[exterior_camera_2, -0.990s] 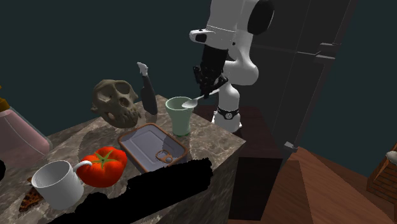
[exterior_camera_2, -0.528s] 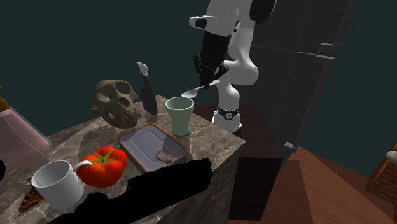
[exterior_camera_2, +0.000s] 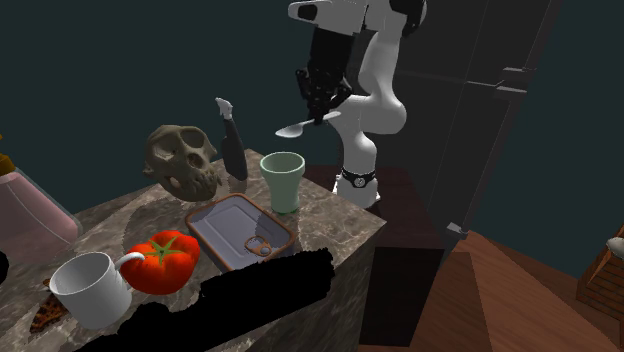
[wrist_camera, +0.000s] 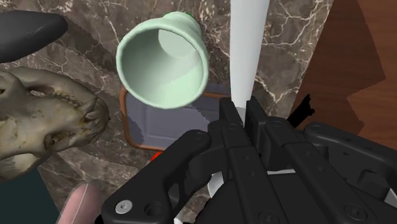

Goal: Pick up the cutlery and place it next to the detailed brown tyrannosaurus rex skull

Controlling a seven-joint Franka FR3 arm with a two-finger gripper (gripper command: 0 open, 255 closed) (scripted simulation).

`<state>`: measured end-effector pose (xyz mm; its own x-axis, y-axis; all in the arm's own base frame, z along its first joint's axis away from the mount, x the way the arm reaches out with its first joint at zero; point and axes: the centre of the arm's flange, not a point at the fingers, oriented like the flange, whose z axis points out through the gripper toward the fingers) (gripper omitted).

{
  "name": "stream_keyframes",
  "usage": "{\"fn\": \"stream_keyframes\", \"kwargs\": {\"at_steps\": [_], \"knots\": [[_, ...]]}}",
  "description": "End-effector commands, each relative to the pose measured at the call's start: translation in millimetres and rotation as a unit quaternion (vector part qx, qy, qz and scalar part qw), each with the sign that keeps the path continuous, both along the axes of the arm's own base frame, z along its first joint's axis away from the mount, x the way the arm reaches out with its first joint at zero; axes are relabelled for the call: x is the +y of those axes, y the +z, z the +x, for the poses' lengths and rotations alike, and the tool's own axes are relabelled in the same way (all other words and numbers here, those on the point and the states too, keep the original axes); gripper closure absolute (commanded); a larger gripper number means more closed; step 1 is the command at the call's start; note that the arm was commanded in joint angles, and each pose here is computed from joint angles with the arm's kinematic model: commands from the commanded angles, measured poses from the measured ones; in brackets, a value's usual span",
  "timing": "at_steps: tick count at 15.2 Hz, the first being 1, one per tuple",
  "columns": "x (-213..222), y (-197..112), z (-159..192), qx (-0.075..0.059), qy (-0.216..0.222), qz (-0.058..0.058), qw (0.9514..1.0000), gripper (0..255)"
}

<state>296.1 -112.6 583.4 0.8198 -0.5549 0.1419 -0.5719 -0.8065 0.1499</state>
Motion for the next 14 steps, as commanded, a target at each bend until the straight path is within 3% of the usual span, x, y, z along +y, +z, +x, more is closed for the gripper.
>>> {"fn": "stream_keyframes", "kwargs": {"at_steps": [1,14], "knots": [[-23,2,5,0.0,0.0,0.0,1.0,255],[-192,2,40,0.0,0.0,0.0,1.0,255]]}}
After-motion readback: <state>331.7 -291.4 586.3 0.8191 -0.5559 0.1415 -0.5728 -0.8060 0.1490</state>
